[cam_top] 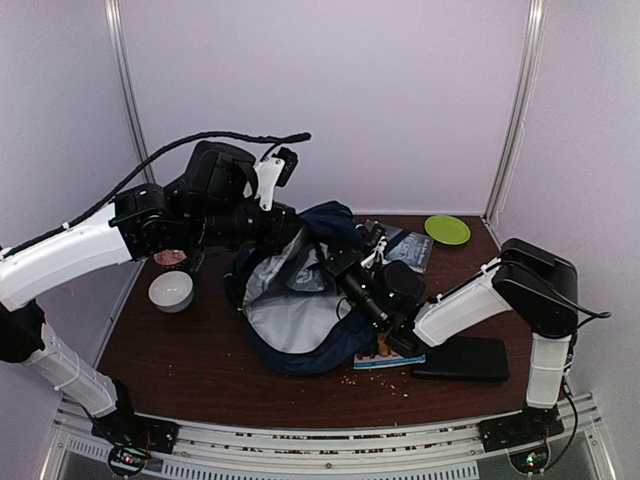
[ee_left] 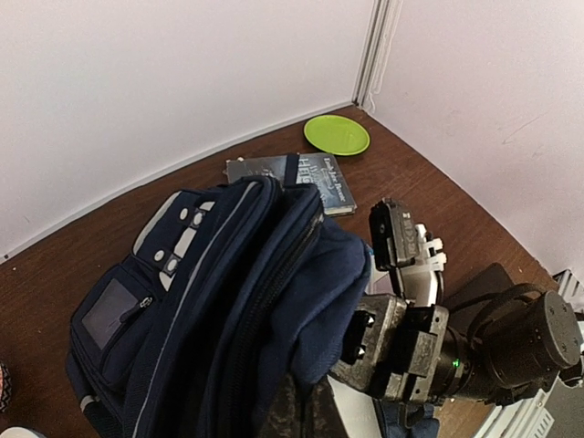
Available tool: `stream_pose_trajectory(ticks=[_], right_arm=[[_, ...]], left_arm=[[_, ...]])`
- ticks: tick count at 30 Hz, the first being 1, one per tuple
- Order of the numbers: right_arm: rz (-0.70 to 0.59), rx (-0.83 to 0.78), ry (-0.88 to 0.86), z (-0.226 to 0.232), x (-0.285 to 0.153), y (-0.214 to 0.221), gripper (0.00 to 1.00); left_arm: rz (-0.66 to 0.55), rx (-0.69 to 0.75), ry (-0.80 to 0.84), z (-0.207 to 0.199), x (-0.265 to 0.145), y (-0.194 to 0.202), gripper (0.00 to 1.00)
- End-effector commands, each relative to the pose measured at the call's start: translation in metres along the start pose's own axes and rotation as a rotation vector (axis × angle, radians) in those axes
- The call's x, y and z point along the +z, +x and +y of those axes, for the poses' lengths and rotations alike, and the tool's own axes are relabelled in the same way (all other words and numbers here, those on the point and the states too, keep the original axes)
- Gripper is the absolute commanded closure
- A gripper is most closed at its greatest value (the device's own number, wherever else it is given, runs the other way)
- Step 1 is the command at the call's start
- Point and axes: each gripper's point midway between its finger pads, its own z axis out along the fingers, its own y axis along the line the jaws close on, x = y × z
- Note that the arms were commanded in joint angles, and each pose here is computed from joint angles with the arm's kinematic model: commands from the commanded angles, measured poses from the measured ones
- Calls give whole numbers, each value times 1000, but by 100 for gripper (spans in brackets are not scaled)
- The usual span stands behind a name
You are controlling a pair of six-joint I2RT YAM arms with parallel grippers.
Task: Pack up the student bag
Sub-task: Place the stationery in the student bag.
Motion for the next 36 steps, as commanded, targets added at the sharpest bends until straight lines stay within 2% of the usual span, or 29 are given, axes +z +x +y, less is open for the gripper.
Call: stream_pose_trajectory(ticks=[1, 7, 12, 16, 19, 23, 29, 34, 36], right_arm=[[-14, -7, -26, 7, -3, -12, 100], [115, -135, 284, -73, 5, 8, 100], [199, -190, 380, -95, 3, 23, 100], [285, -219, 361, -81, -2, 31, 59], [329, -253, 372, -70, -12, 32, 44], [362, -279, 394, -54, -27, 29, 35], [378, -286, 584, -71, -47, 21, 29], [350, -212, 663, -87, -37, 25, 26], [336, -168, 681, -95, -31, 30, 21]], left_arm=[[-209, -41, 75, -16, -29, -61, 100], [-190, -46, 105, -21, -23, -50, 100], [-177, -52, 112, -22, -16, -42, 100], [-162, -48, 115, -23, -11, -37, 100], [-158, -46, 116, -23, -10, -35, 100], [-158, -46, 108, -21, -11, -33, 100], [-154, -44, 92, -18, -10, -30, 100], [-155, -45, 92, -18, -10, -30, 100], [-153, -47, 101, -20, -10, -30, 100]])
